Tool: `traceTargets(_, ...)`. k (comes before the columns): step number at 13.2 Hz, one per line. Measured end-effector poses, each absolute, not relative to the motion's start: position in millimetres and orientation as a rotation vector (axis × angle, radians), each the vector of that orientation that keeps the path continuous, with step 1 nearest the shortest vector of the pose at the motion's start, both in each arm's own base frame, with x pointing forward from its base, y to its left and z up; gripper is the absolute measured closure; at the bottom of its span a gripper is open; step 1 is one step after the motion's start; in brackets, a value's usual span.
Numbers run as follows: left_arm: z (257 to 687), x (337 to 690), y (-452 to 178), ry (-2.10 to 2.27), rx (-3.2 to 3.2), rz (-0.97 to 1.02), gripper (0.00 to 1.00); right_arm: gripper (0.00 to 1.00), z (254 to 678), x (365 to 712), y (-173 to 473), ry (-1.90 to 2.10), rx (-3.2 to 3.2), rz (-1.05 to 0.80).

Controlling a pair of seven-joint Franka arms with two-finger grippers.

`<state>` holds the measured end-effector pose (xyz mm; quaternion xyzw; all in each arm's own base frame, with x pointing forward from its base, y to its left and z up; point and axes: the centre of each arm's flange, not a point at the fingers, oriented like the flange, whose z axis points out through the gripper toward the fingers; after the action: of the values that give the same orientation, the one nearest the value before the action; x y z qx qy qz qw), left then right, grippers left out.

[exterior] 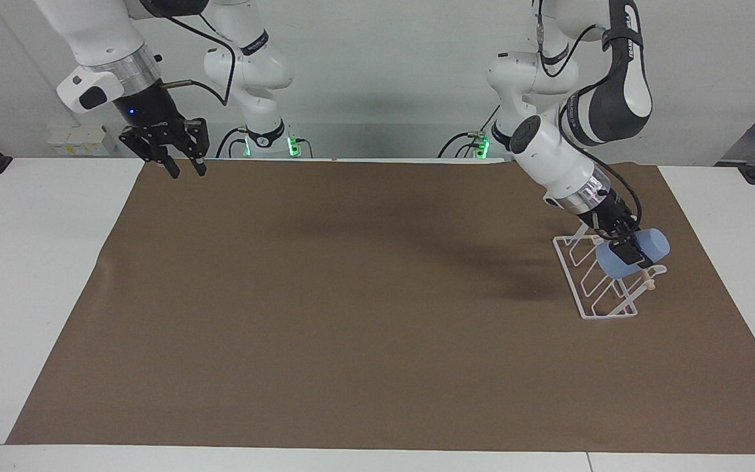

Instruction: Hang cup on cup holder

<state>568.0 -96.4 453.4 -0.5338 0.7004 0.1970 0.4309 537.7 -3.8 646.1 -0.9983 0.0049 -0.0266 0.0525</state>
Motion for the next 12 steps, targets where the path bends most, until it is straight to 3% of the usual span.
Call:
traceTargets(5,446.8,568.0,-90.5,1.761,-1.331,0.481,0.21,0.42,643.4,533.8,-3.4,-0.047,-3.073,-0.073)
traceTargets(7,446.4,568.8,-87.4,1.761,-1.334,0.478,0.22,0.25,633.1,534.2,-18.2,-0.052,-3.073,-0.124)
traceTargets(8,446.5,568.9,-86.9,1.76,-1.335,0.478,0.21,0.25,627.9,534.0,-25.7,-0.064,-3.073,-0.149)
traceTargets(10,446.5,568.9,-86.8,1.76,-1.335,0.478,0.01,0.24,623.2,532.5,-32.6,-0.126,-3.122,-0.166)
traceTargets(12,446.5,568.9,-86.8,1.76,-1.335,0.478,0.0,0.23,623.9,532.1,-27.3,-0.156,-3.143,-0.176)
